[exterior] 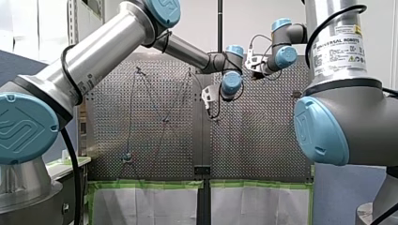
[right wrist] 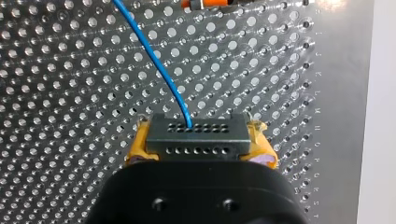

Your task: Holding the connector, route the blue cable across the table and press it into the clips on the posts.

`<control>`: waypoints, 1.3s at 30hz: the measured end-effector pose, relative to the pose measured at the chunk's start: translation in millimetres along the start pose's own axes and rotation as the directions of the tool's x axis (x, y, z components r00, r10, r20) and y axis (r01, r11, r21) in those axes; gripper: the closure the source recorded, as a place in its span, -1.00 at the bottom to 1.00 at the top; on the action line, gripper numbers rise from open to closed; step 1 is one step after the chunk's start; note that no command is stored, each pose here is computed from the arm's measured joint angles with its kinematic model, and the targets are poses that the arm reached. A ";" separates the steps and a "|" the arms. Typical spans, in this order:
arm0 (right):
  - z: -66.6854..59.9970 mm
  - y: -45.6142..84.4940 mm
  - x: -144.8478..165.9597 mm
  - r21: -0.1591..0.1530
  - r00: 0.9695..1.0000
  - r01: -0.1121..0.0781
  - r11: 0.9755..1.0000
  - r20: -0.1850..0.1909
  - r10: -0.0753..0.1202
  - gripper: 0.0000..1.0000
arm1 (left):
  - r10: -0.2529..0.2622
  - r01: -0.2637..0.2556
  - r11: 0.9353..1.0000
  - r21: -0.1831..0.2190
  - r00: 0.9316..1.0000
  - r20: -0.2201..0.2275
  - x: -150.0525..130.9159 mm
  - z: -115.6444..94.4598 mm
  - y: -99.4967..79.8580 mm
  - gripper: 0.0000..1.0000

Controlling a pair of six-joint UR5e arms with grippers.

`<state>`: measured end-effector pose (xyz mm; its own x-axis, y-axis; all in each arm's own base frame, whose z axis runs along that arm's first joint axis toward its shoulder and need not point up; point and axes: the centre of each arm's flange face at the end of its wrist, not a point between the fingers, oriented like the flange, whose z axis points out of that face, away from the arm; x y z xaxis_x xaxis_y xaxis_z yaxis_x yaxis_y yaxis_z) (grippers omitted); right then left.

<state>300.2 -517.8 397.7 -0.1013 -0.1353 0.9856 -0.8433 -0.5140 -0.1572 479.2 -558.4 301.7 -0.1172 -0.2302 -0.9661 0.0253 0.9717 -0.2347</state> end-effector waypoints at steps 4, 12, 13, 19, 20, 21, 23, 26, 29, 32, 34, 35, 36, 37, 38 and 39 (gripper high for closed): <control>0.0 0.0 0.0 0.000 1.000 0.000 1.000 0.000 0.000 1.00 | -0.056 0.057 0.998 -0.007 0.998 0.024 -16.7 10.8 17.2 -1.00; 0.0 0.0 0.0 0.000 1.000 0.000 1.000 0.000 0.000 1.00 | -0.160 0.158 0.987 0.040 0.985 0.061 -45.9 16.9 36.6 -1.00; 0.0 0.0 0.0 0.000 1.000 0.000 1.000 0.000 0.000 1.00 | -0.171 0.168 0.985 0.049 0.983 0.064 -49.0 16.1 37.8 -1.00; 0.0 0.0 0.0 0.000 1.000 0.000 1.000 0.000 0.000 1.00 | -0.152 0.149 0.985 0.082 0.988 0.037 -61.1 3.4 46.2 -1.00; 0.0 0.0 0.0 0.000 1.000 0.000 1.000 0.000 0.000 1.00 | -0.140 0.137 0.987 0.088 0.990 0.028 -62.6 -0.6 47.0 -1.00; 0.0 0.0 0.0 0.000 1.000 0.000 1.000 0.000 0.000 1.00 | -0.132 0.129 0.987 0.093 0.991 0.022 -63.6 -3.5 47.6 -1.00; 0.0 0.0 0.0 0.000 1.000 0.000 1.000 0.000 0.000 1.00 | -0.110 0.109 0.988 0.106 0.994 0.005 -62.4 -9.5 48.9 -1.00; 0.0 0.0 0.0 0.000 1.000 0.000 1.000 0.000 0.000 1.00 | -0.079 0.081 0.988 0.128 0.997 -0.022 -53.7 -16.3 50.0 -1.00; 0.0 0.0 0.0 0.000 1.000 0.000 1.000 0.000 0.000 1.00 | -0.060 0.066 0.986 0.153 0.997 -0.046 -42.1 -21.5 50.6 -1.00; 0.0 0.0 0.0 0.000 1.000 0.000 1.000 0.000 0.000 1.00 | -0.049 0.060 0.982 0.178 0.996 -0.068 -29.4 -26.3 51.2 -1.00; 0.0 0.0 0.0 0.000 1.000 0.000 1.000 0.000 0.000 1.00 | -0.041 0.057 0.980 0.192 0.996 -0.084 -21.7 -29.6 51.8 -1.00; 0.0 0.0 0.0 0.000 1.000 0.000 1.000 0.000 0.000 1.00 | -0.036 0.055 0.978 0.201 0.995 -0.094 -17.3 -31.6 52.1 -1.00; 0.0 0.0 0.0 0.000 1.000 0.000 1.000 0.000 0.000 1.00 | -0.034 0.054 0.977 0.208 0.994 -0.100 -14.8 -32.8 52.0 -1.00; 0.0 0.0 0.0 0.000 1.000 0.000 1.000 0.000 0.000 1.00 | -0.033 0.055 0.975 0.215 0.994 -0.105 -12.9 -33.8 51.9 -1.00; 0.0 0.0 0.0 0.000 1.000 0.000 1.000 0.000 0.000 1.00 | -0.037 0.061 0.972 0.225 0.993 -0.108 -12.1 -34.2 50.9 -1.00; 0.0 0.0 0.0 0.000 1.000 0.000 1.000 0.000 0.000 1.00 | -0.044 0.068 0.970 0.234 0.993 -0.108 -12.4 -34.1 49.5 -1.00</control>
<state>300.2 -517.8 397.7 -0.1013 -0.1353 0.9856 -0.8433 -0.5140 -0.1572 448.1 -505.7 305.8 -0.2251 -0.2656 -0.9374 0.2492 0.9144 -0.3189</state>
